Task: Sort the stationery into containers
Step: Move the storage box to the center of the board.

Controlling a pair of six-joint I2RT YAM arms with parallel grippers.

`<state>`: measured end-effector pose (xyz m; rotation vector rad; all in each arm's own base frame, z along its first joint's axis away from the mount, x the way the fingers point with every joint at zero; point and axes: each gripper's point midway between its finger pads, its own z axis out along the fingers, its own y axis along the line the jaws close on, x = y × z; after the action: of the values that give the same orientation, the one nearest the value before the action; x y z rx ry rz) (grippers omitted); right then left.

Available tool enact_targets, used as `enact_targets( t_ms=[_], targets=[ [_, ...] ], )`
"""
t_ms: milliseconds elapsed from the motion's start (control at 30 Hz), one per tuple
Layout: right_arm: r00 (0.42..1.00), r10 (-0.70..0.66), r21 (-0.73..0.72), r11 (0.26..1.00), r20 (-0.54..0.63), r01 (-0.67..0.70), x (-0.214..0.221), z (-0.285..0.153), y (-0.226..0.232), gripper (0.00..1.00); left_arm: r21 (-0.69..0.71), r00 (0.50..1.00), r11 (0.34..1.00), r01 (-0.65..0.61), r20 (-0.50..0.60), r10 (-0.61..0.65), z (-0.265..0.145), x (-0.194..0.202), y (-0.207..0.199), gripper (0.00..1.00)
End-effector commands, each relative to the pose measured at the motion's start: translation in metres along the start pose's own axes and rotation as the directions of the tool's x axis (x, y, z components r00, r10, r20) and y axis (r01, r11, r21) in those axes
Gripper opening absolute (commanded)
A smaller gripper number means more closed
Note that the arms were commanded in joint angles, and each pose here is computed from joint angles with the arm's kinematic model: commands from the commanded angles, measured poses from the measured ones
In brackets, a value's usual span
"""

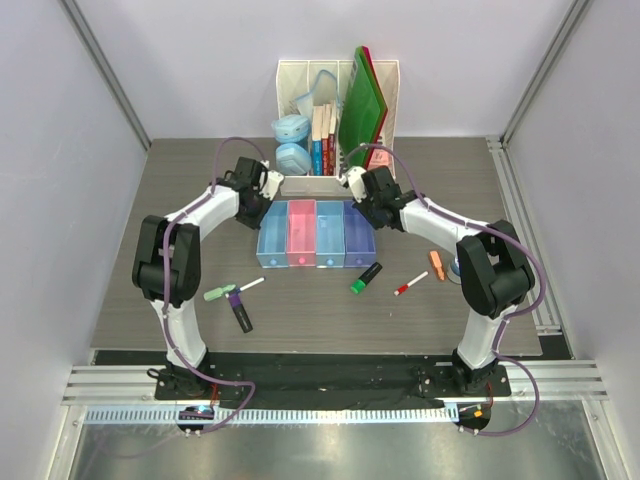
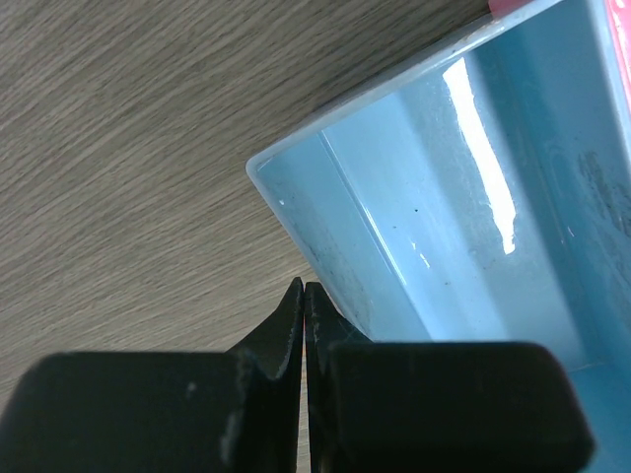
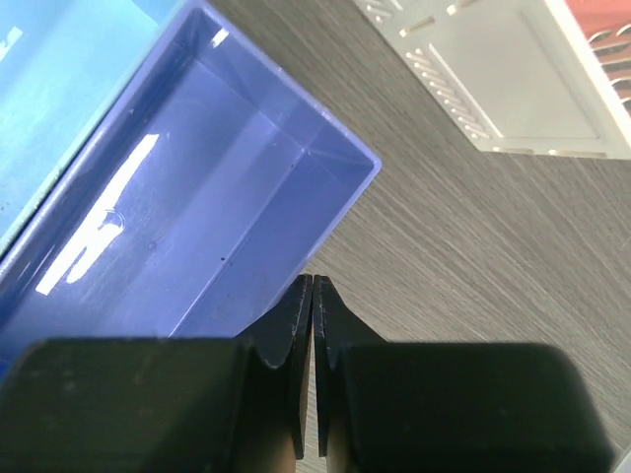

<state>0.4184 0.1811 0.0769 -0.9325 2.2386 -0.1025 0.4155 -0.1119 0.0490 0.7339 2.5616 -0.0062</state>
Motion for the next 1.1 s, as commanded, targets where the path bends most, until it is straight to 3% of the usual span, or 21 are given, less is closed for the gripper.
enact_targets(
  t_ms=[0, 700, 833, 1067],
  targets=[
    [0.988, -0.001, -0.051, 0.999, 0.157, 0.009, -0.054, -0.005, 0.009, 0.09, 0.131, 0.998, 0.991, -0.038, 0.058, 0.030, 0.002, -0.019, -0.041, 0.00],
    [0.990, -0.002, -0.063, 0.998, 0.142, 0.011, -0.057, 0.013, 0.012, 0.09, 0.137, 0.997, 0.989, -0.049, 0.067, 0.040, 0.002, -0.027, -0.044, 0.00],
    [0.990, -0.014, -0.038, 0.999, 0.141, 0.019, -0.058, 0.018, 0.008, 0.09, 0.112, 0.996, 0.992, -0.056, 0.073, 0.048, 0.002, -0.028, -0.039, 0.12],
    [0.988, -0.021, 0.025, 1.000, 0.151, 0.017, -0.062, 0.026, -0.003, 0.09, 0.114, 0.996, 0.991, -0.065, 0.071, 0.057, 0.010, -0.037, -0.038, 0.11]
  ],
)
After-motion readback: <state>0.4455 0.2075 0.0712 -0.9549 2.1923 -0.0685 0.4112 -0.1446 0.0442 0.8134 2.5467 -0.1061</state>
